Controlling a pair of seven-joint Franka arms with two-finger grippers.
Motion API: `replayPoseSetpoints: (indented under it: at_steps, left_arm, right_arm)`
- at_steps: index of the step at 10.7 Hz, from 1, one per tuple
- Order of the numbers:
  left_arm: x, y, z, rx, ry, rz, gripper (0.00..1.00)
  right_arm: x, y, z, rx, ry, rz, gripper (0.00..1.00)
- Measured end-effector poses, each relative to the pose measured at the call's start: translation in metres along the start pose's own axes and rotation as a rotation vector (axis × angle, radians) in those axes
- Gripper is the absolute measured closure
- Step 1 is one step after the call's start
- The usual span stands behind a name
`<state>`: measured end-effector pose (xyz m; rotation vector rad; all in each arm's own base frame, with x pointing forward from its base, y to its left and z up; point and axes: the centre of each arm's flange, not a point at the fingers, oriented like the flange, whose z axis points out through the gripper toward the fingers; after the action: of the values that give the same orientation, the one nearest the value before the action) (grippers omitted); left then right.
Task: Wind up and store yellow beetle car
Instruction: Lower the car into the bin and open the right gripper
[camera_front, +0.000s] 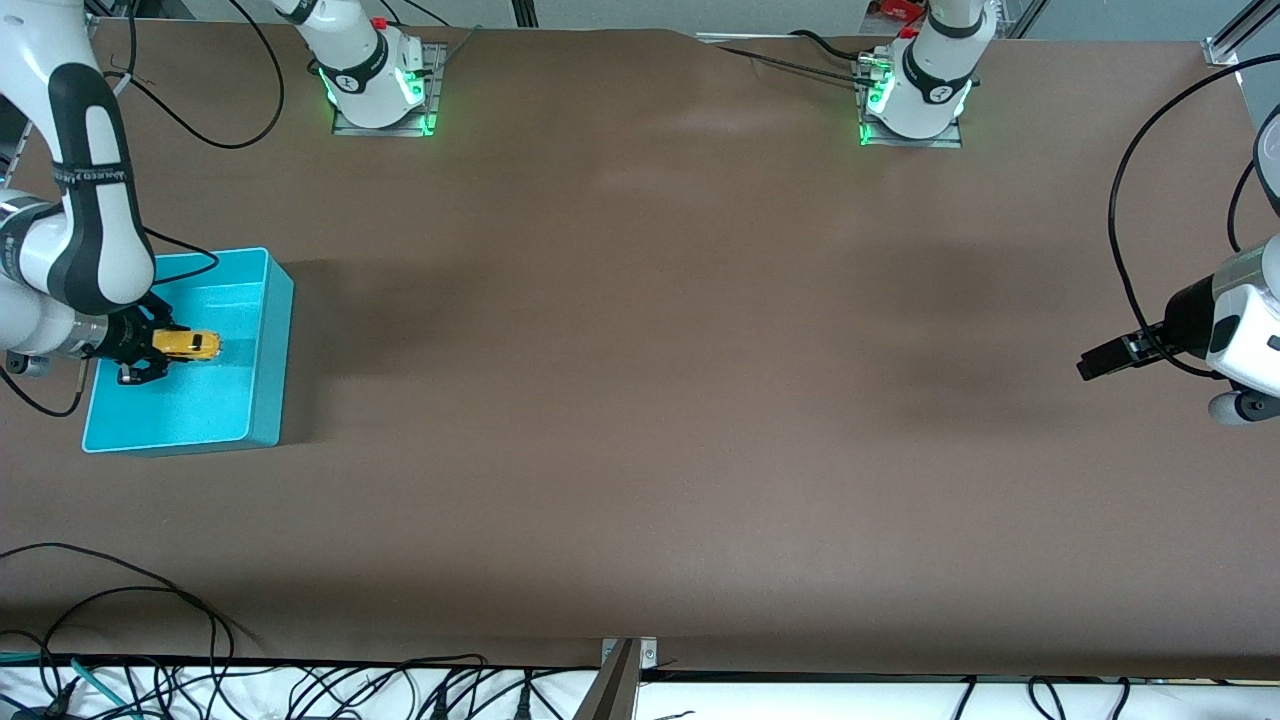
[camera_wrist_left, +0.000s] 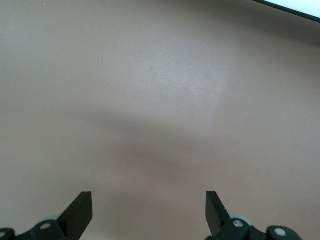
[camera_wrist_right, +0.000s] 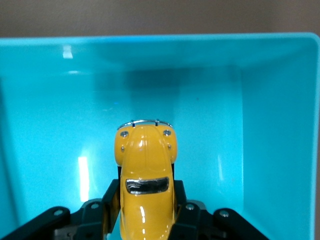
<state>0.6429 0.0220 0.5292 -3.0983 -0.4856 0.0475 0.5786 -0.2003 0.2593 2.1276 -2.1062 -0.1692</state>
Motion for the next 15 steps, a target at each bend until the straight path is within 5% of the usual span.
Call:
replayPoseSetpoints:
  at_steps: [6,11,13,15]
  left_arm:
    - [0.0,0.0,0.002,0.001,-0.003,0.0,0.0]
    - [0.0,0.0,0.002,0.001,-0.004,-0.001,0.0]
    - [0.0,-0.001,0.002,0.001,-0.004,-0.001,0.0]
    - [0.0,-0.002,0.002,0.001,-0.004,-0.003,0.0]
  right_arm:
    - [0.003,0.046,0.075,0.032,0.026,0.029,0.54]
    - [0.002,0.045,0.041,0.044,0.003,0.029,0.0]
    - [-0.004,0.04,-0.011,-0.014,-0.046,0.005,0.0]
    - [-0.01,0.03,-0.076,-0.067,-0.033,-0.068,0.0]
